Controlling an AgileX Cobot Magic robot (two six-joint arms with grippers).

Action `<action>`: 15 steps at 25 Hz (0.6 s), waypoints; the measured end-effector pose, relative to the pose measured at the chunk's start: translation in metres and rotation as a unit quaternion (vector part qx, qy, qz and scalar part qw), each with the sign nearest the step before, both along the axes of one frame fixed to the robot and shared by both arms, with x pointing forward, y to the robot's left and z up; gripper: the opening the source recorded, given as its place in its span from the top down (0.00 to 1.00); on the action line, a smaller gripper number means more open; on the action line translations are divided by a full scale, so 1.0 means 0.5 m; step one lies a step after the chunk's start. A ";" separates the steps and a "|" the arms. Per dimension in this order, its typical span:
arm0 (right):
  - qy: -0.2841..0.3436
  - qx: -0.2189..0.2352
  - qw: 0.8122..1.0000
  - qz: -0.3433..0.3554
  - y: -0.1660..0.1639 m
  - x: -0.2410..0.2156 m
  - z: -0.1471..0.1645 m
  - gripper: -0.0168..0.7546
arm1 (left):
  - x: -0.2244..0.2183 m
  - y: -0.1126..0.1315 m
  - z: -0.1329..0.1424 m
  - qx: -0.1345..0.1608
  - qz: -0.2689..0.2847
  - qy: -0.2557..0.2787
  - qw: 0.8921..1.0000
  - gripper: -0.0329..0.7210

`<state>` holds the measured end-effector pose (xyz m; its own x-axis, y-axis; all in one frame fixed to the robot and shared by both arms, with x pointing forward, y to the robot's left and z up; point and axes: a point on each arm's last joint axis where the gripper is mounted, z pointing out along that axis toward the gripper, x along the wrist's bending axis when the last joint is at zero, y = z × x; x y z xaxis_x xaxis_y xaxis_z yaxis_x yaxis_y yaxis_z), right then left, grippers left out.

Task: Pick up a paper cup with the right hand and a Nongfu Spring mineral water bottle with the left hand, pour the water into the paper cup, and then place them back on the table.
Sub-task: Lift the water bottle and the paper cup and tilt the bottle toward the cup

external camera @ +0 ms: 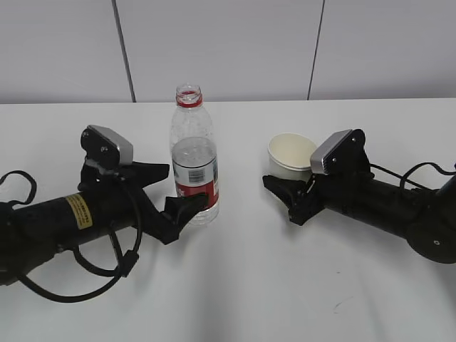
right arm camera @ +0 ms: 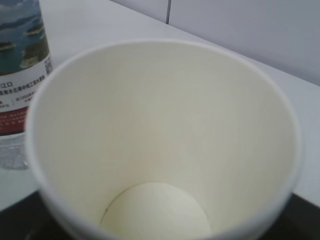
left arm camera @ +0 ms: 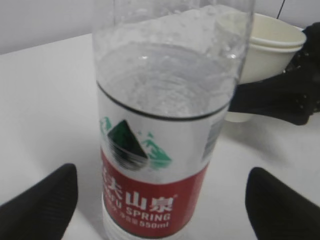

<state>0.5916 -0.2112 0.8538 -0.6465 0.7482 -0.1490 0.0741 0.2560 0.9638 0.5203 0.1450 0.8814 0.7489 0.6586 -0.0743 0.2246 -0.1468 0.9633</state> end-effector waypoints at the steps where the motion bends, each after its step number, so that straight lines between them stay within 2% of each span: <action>1: 0.000 0.000 1.000 0.000 0.000 0.000 0.000 0.29 | 0.005 -0.002 -0.002 -0.001 0.000 0.001 1.000 0.13; 15: 0.000 0.000 1.000 0.000 0.000 0.000 0.000 0.30 | 0.054 -0.038 -0.012 -0.016 -0.016 -0.013 1.000 0.14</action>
<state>0.5916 -0.2112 0.8538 -0.6465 0.7482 -0.1490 0.0741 0.2560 0.9638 0.5473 0.1262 0.8754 0.7720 0.6311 -0.0756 0.1955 -0.1227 0.9730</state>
